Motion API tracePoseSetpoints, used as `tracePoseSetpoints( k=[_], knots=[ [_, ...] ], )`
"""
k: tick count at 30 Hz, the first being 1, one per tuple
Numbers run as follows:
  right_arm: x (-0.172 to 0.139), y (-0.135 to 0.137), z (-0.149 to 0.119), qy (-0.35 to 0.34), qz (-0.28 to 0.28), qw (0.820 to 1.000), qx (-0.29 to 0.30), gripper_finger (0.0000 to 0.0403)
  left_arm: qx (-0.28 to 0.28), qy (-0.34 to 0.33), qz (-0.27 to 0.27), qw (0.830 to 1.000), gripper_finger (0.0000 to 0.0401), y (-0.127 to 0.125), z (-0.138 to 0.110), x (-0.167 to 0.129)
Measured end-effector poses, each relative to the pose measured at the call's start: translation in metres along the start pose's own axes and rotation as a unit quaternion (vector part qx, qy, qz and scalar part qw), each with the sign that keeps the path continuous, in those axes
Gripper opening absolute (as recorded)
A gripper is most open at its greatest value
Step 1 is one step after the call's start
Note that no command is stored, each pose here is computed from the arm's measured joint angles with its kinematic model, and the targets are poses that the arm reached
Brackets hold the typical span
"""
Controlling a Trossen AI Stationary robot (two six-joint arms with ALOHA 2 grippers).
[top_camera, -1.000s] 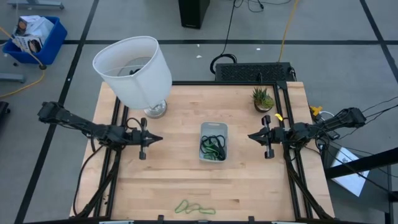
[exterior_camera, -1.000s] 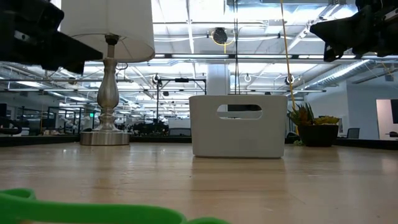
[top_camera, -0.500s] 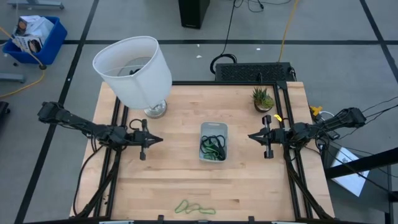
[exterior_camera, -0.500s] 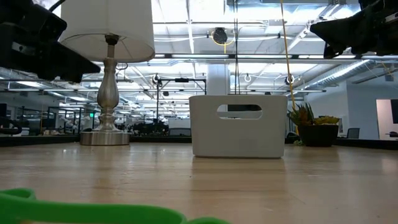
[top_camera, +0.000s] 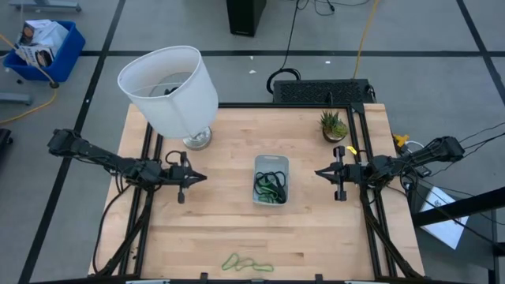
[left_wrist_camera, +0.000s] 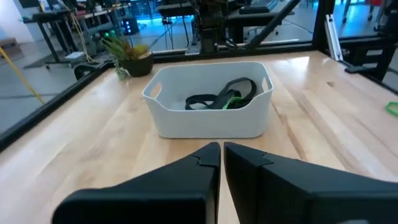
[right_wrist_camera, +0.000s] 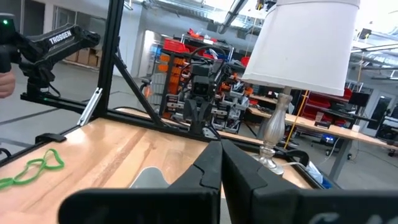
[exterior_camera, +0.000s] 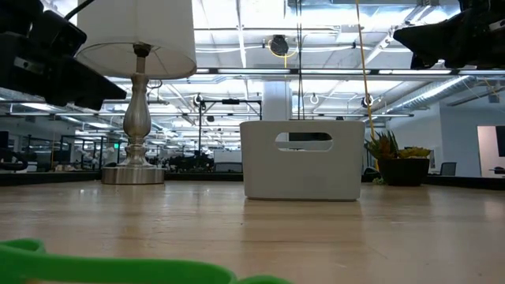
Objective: Pick and place rubber bands into bin
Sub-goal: Put the green rubber band into the gray container
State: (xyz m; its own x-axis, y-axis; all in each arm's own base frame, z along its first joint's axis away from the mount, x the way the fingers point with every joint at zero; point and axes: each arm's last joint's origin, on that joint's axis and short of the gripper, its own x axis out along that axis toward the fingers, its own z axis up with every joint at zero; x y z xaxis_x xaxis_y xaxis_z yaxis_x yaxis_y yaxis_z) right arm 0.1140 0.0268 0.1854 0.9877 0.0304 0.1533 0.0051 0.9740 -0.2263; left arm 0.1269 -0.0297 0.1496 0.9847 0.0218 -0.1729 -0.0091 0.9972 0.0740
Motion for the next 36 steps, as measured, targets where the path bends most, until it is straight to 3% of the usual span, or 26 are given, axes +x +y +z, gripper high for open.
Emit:
tracePoseSetpoints(
  k=[7,14,19,28,36],
  knots=[
    [0.000,0.000,0.000,0.000,-0.002,1.000,0.012,0.0000,-0.038,0.012,0.001,0.999,0.0030,0.000,-0.002,0.000],
    [0.000,0.000,0.000,0.000,-0.002,1.000,0.026,0.0000,-0.065,0.034,0.054,0.996,0.0005,0.003,-0.008,0.000],
    [0.000,0.000,0.000,0.000,-0.003,1.000,0.023,0.0000,-0.105,0.034,0.054,0.992,0.0004,0.003,-0.008,0.000],
    [0.000,0.000,0.001,-0.003,-0.003,1.000,-0.016,0.0000,-0.157,0.051,-0.019,0.986,0.0004,-0.016,-0.001,0.001],
    [0.000,-0.001,0.002,-0.009,-0.005,1.000,-0.013,0.0000,-0.151,0.103,-0.066,0.981,0.0004,-0.060,0.027,0.022]
  ],
)
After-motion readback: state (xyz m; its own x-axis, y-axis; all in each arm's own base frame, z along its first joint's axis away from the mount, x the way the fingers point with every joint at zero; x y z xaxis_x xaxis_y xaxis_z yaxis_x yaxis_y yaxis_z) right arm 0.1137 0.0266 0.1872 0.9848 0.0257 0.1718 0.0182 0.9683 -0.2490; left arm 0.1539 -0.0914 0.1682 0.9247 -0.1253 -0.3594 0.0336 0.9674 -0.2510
